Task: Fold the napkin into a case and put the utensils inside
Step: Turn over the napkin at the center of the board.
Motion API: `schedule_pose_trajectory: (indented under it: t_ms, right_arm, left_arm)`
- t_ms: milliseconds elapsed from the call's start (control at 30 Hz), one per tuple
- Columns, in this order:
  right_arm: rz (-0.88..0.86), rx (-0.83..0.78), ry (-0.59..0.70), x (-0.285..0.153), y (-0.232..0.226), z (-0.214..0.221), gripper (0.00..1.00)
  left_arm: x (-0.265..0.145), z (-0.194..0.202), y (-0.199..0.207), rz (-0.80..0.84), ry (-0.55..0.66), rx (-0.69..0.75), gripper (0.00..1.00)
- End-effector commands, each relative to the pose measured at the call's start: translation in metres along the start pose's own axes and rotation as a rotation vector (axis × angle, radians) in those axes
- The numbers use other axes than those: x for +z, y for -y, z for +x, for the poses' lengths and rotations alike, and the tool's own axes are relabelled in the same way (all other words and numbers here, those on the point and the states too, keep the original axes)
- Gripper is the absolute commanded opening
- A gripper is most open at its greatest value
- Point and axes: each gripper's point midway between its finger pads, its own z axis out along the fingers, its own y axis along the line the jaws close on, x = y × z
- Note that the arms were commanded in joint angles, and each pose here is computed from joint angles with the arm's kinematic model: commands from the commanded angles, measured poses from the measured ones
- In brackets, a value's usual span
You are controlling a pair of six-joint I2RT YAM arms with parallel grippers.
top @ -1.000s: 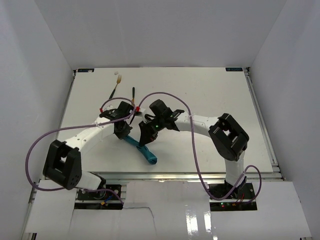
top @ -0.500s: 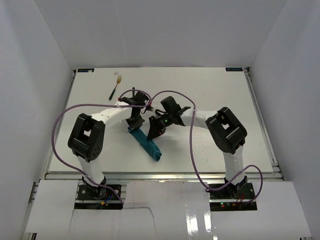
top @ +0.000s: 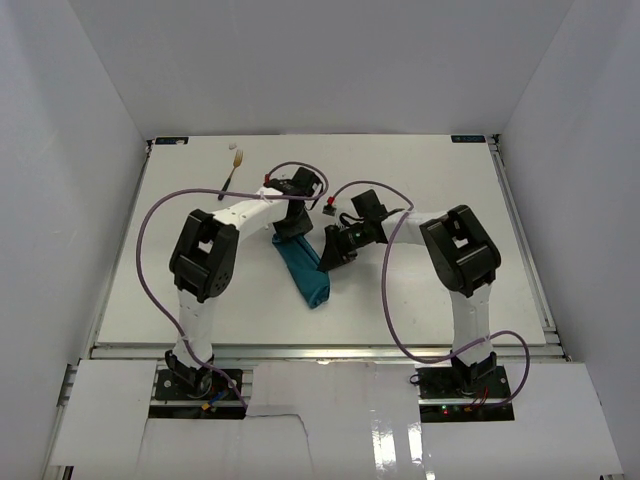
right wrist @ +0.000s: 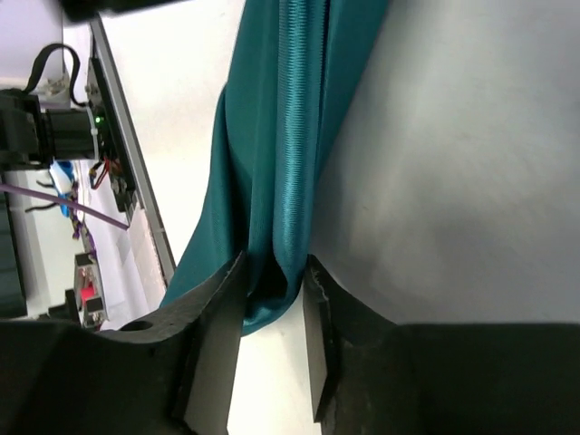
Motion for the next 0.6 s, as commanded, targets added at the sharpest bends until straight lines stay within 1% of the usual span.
schedule_pose_trajectory:
  t_ms: [0,33,100,133,167,200,267,400,567]
  right_arm:
    - [0.002,0.008,0.018,-0.016,0.001,0.000,0.38]
    - [0.012,0.005,0.024,-0.019,0.004,-0.001,0.39]
    - [0.050,-0.001,0.044,-0.029,0.006,-0.004,0.41]
    - [0.064,-0.014,0.052,-0.033,0.008,-0.005,0.44]
    - [0.075,-0.026,0.056,-0.036,0.006,-0.007,0.46]
    - [0.098,-0.044,0.069,-0.041,0.002,-0.010,0.47]
    - [0.143,-0.066,0.086,-0.049,0.001,-0.015,0.51]
    - [0.210,-0.122,0.136,-0.068,-0.013,-0.027,0.52]
    - [0.306,-0.119,0.146,-0.083,-0.017,-0.024,0.53]
  left_arm:
    - [-0.017,-0.024,0.036,0.085,0.090,0.034,0.60]
    - [-0.023,-0.030,0.047,0.115,0.104,0.040,0.63]
    - [-0.027,-0.030,0.061,0.149,0.109,0.077,0.71]
    - [-0.030,-0.032,0.066,0.162,0.117,0.090,0.72]
    - [-0.037,-0.036,0.074,0.184,0.133,0.095,0.77]
    - [-0.040,-0.034,0.080,0.201,0.134,0.124,0.79]
    - [-0.045,-0.037,0.089,0.230,0.143,0.136,0.80]
    - [-0.054,-0.039,0.101,0.281,0.150,0.167,0.81]
    - [-0.074,-0.043,0.111,0.342,0.174,0.204,0.81]
